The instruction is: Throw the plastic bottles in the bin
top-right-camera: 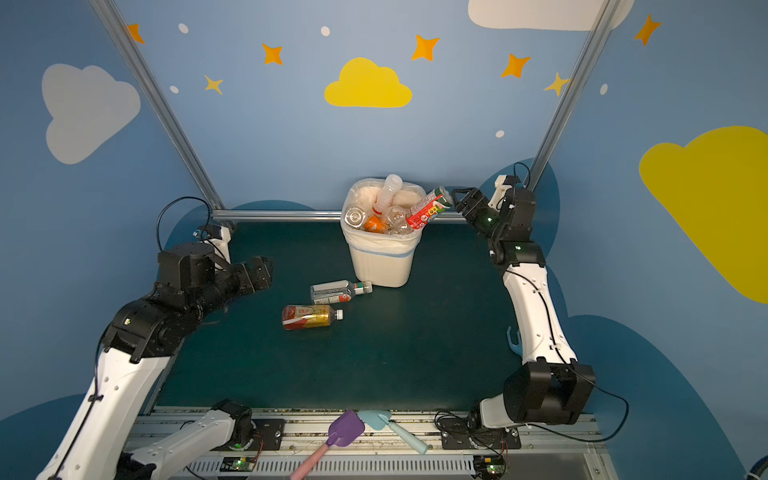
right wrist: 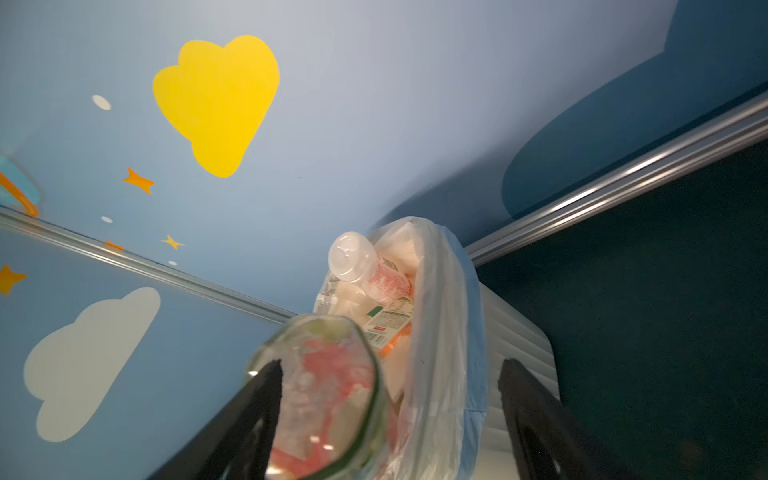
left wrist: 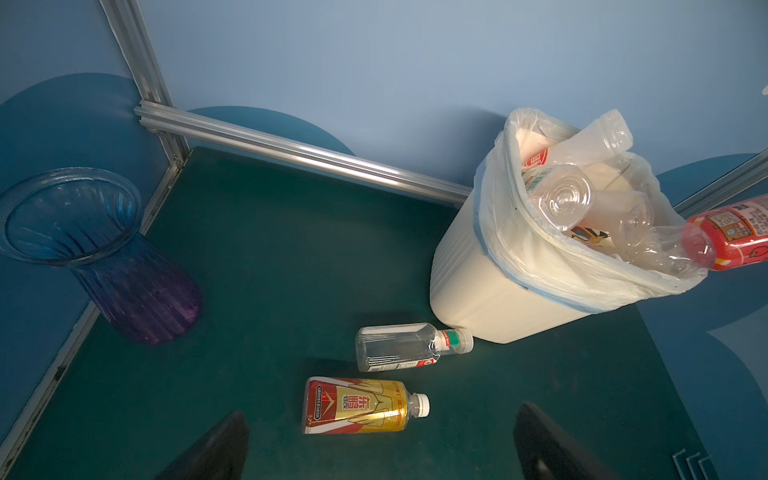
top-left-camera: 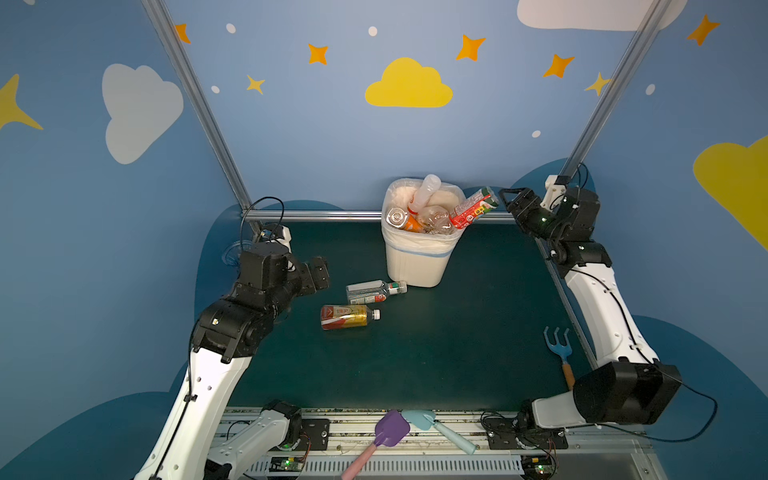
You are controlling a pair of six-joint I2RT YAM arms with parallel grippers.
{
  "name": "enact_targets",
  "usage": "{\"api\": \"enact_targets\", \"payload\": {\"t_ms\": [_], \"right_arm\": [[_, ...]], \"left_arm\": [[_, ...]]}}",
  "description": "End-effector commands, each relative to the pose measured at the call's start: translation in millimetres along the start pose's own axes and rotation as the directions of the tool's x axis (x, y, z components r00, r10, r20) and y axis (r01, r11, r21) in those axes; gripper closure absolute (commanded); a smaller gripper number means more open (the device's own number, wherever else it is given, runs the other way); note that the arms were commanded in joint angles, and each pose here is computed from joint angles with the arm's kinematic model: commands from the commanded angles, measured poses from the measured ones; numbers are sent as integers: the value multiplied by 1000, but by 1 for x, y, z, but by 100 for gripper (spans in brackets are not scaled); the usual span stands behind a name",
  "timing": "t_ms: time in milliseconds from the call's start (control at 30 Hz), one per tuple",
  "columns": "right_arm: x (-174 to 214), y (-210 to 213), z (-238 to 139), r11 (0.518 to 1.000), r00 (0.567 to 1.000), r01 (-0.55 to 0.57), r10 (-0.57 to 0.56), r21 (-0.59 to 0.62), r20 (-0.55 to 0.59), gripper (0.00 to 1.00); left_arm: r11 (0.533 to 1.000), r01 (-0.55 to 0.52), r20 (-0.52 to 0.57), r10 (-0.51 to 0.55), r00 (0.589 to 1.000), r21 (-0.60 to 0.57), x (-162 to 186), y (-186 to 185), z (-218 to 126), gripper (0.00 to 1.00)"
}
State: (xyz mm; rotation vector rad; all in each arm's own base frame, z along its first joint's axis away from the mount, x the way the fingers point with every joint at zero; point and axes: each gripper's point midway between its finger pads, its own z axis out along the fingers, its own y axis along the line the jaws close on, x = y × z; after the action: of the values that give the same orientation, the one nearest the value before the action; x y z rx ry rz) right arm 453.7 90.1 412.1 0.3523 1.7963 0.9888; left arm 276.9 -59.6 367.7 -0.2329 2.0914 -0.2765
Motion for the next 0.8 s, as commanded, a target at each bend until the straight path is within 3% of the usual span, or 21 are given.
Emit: {"api": "enact_targets", "payload": {"t_ms": [0, 167, 267, 400, 500, 633, 767], "right_arm": [[13, 25, 11, 997, 998, 25, -30, -79, -63, 19], [48, 44, 37, 992, 982, 50, -71, -118, -175, 19], [58, 60, 45, 983, 979, 2, -39, -183, -199, 22], [76, 88, 49, 974, 966, 34, -91, -226, -244, 26], [85, 99, 54, 970, 958, 66, -127, -234, -257, 35], [80, 114, 48, 959, 964, 140, -188, -245, -187, 43], [55, 148, 18, 905, 946, 315, -322, -285, 22, 44]], "left_arm": [[1000, 2, 2, -2, 1000, -10, -3, 1, 1, 0], [1000, 1, 7, -1, 1000, -16, -4, 2, 1, 0], [1000, 3, 7, -3, 1000, -28, -2, 6, -1, 0], [999, 3, 13, -2, 1000, -43, 0, 11, -5, 0], [999, 7, 22, -6, 1000, -43, -1, 12, -6, 0], [999, 9, 26, -8, 1000, -43, -2, 12, -8, 0], [998, 7, 24, -5, 1000, -55, -1, 15, -9, 0]]}}
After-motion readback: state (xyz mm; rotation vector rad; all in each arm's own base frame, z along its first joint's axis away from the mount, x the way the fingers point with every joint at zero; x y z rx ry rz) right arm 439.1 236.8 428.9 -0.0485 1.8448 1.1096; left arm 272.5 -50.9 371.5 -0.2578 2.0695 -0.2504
